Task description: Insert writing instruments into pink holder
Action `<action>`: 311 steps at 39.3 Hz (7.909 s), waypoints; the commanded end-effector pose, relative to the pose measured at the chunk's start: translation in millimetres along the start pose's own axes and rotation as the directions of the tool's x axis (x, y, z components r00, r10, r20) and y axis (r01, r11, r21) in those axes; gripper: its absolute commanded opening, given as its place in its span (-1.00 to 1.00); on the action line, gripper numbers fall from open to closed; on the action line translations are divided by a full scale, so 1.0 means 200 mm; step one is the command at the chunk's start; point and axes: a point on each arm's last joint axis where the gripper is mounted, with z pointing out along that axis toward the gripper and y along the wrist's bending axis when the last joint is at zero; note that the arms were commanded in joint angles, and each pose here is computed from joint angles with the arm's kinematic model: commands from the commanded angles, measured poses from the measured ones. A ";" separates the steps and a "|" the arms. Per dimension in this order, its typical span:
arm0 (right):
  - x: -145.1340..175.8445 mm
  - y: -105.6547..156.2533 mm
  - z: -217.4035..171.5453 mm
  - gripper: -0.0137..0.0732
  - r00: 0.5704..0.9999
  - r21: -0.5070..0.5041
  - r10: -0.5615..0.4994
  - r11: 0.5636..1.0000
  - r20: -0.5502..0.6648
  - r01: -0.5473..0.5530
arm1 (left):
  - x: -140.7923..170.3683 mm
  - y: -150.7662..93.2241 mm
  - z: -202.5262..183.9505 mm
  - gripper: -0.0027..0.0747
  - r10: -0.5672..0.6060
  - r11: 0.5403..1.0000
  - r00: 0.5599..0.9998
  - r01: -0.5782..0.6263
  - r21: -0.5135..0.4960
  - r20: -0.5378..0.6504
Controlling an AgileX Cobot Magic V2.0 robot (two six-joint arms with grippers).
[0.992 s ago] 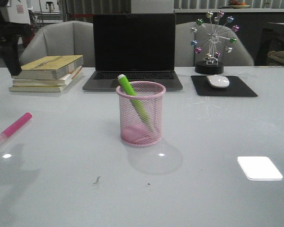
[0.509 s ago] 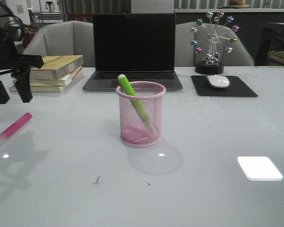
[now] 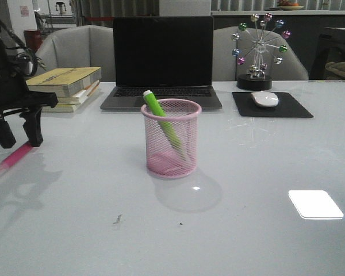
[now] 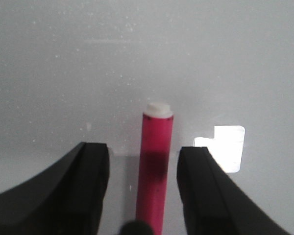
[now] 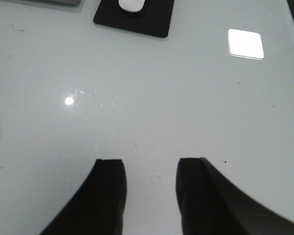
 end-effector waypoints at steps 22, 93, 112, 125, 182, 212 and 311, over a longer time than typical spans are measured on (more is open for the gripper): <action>-0.06 -0.02 -0.03 0.20 0.996 0.030 -0.014 0.999 0.084 0.012 | -0.03 -0.13 -0.11 -0.67 0.037 0.999 0.996 -0.039 0.030 0.077; -0.04 -0.03 -0.03 0.20 0.998 0.051 -0.042 0.998 0.041 0.039 | 0.48 -1.14 -0.92 -0.67 -0.096 0.869 0.154 -0.469 0.158 0.983; -0.04 -0.03 -0.03 0.20 0.998 0.058 -0.050 0.997 0.034 0.048 | 0.59 -1.13 -0.59 -0.67 -0.084 0.876 0.244 -0.444 0.188 0.966; -0.04 -0.03 -0.03 0.20 0.998 0.059 -0.050 0.997 0.043 0.048 | 0.60 -1.16 -0.45 -0.38 -0.012 0.873 0.330 -0.457 0.170 0.944; -0.05 -0.02 -0.03 0.20 0.997 0.052 -0.057 0.997 0.057 0.054 | 1.11 -0.07 -1.64 0.04 0.124 0.990 0.202 -0.091 -0.108 0.971; -0.03 0.01 -0.02 0.19 0.997 0.010 -0.079 0.997 0.022 0.079 | 1.44 -0.01 -1.34 0.04 0.094 0.995 0.344 -0.072 -0.073 0.934; 0.31 0.05 -0.37 -0.57 0.745 -0.069 0.110 0.994 0.658 -0.085 | 1.43 -0.01 -1.38 0.04 0.091 0.995 0.268 -0.057 -0.078 0.959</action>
